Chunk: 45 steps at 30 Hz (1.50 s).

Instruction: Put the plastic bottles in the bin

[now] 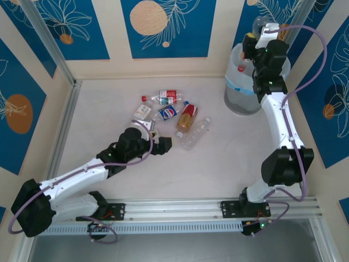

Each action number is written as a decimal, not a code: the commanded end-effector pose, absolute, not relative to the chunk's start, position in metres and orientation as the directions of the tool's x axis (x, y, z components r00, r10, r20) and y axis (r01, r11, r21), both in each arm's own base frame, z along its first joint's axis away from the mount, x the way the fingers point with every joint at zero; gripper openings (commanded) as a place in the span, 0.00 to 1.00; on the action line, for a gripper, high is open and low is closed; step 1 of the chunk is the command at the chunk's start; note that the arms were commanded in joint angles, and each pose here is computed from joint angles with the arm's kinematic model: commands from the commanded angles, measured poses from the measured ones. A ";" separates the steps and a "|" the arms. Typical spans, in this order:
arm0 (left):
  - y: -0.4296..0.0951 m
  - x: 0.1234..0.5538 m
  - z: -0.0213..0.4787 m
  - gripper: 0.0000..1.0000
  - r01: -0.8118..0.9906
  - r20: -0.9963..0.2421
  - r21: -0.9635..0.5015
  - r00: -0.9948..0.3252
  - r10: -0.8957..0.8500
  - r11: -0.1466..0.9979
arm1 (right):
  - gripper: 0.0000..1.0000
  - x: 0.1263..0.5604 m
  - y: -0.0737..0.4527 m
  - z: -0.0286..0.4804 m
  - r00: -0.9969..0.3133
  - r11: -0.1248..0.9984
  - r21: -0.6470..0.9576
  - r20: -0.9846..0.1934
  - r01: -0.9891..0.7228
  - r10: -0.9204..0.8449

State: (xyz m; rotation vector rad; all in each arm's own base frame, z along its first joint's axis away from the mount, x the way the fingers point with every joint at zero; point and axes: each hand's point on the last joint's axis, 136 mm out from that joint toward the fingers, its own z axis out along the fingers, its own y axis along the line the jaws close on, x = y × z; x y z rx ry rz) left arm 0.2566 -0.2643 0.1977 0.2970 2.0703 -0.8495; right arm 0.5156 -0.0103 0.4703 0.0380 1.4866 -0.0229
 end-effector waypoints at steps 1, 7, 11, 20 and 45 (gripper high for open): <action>-0.266 0.255 0.205 0.99 0.517 -0.809 -0.456 -0.580 -0.096 0.725 | 0.39 0.506 -0.029 0.534 0.296 0.988 -0.026 -0.952 0.154 -0.072; -0.268 0.255 0.206 0.99 0.537 -0.822 -0.454 -0.561 -0.101 0.711 | 0.39 0.523 -0.031 0.513 0.255 0.979 -0.093 -0.957 0.179 -0.137; -0.271 0.253 0.214 0.99 0.572 -0.839 -0.429 -0.538 -0.075 0.699 | 0.39 0.533 -0.025 0.482 0.208 0.965 -0.186 -0.952 0.186 -0.224; -0.271 0.257 0.224 0.99 0.581 -0.856 -0.406 -0.511 -0.071 0.706 | 0.40 0.563 -0.026 0.401 0.007 0.924 -0.343 -0.937 0.167 -0.349; -0.266 0.256 0.211 0.99 0.545 -0.830 -0.411 -0.555 -0.052 0.731 | 0.75 0.589 -0.090 0.289 -0.435 0.984 -0.067 -0.900 0.166 0.012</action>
